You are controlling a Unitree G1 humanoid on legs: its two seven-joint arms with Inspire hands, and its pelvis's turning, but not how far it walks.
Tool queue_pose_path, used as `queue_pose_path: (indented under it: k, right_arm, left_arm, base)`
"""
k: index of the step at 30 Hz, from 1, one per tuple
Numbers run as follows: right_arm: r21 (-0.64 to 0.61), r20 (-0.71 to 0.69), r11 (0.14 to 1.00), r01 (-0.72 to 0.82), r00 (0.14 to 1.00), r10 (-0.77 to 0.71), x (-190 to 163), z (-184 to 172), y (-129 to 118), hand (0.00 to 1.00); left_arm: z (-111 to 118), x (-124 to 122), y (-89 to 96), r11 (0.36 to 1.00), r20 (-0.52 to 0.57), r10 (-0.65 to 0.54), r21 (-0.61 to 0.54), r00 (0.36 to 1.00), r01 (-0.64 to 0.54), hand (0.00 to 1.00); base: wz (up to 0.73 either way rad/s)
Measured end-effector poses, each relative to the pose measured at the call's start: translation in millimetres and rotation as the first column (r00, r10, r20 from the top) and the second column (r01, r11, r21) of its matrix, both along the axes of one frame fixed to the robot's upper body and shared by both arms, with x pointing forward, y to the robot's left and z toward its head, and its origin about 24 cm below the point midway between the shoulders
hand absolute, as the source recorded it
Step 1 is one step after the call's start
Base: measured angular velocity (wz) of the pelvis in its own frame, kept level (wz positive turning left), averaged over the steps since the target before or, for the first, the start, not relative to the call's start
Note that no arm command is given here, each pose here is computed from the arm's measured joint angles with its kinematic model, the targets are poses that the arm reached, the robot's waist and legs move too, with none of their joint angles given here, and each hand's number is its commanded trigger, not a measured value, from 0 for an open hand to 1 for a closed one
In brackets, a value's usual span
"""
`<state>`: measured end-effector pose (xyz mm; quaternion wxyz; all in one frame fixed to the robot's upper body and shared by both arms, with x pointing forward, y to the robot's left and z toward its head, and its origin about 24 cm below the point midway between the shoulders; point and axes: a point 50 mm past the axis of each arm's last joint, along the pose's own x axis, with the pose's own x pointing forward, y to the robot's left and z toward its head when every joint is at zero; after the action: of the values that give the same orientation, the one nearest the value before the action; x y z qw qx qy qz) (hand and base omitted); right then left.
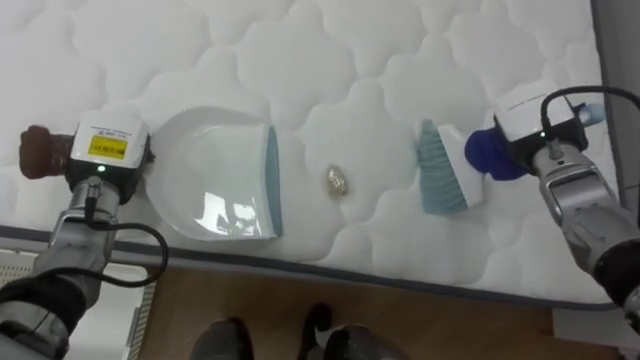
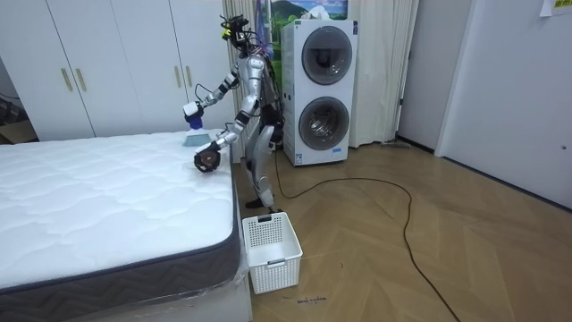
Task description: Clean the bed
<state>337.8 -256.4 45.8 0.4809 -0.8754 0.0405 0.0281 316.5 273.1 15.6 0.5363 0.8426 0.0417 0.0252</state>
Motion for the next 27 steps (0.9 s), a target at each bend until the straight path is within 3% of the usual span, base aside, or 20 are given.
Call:
queue_pose_path:
  k: [5, 11, 22, 27]
  right_arm:
    - [0.140, 0.033, 0.987, -0.077, 0.997, 0.073, 2, -1, 32, 1.00]
    - [0.295, -0.062, 0.947, -0.126, 0.987, 0.151, -8, -24, 64, 1.00]
    - [0.565, -0.181, 0.825, -0.019, 0.972, 0.147, -12, -26, 84, 1.00]
    - [0.632, -0.242, 0.775, 0.014, 0.953, 0.180, -15, -30, 91, 1.00]
  left_arm:
    - [-3, 0, -3.1, 1.000, -0.020, 0.000, -0.005, 1.000, -0.001, 1.00]
    - [-6, 1, -12.5, 1.000, -0.026, -0.019, -0.024, 0.999, 0.018, 1.00]
    - [-7, 1, -11.1, 1.000, -0.041, -0.008, -0.024, 0.999, 0.007, 1.00]
    - [-7, 1, -10.6, 1.000, -0.052, -0.002, -0.027, 0.999, 0.001, 1.00]
  base:
    - [0.00]
    - [0.01]
    - [-0.01]
    - [-0.05]
